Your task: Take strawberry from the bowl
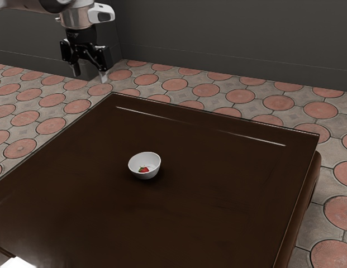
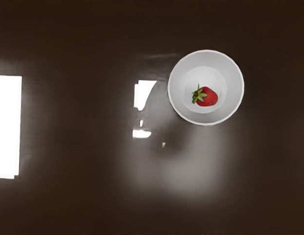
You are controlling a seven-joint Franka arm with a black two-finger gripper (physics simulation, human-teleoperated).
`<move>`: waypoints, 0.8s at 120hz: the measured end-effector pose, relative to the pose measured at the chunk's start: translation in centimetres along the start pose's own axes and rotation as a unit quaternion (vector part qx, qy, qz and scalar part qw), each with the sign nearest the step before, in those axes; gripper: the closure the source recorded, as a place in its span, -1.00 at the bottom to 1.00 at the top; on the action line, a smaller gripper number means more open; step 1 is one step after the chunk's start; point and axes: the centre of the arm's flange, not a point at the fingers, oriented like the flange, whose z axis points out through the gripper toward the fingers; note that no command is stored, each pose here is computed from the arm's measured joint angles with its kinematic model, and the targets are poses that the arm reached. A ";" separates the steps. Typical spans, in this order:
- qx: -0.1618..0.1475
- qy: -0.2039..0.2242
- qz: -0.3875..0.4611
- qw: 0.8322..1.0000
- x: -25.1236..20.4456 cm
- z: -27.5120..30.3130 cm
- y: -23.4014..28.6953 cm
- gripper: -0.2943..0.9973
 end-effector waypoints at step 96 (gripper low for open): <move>-0.032 -0.086 -0.098 0.991 8.0 23.5 -10.8 -0.54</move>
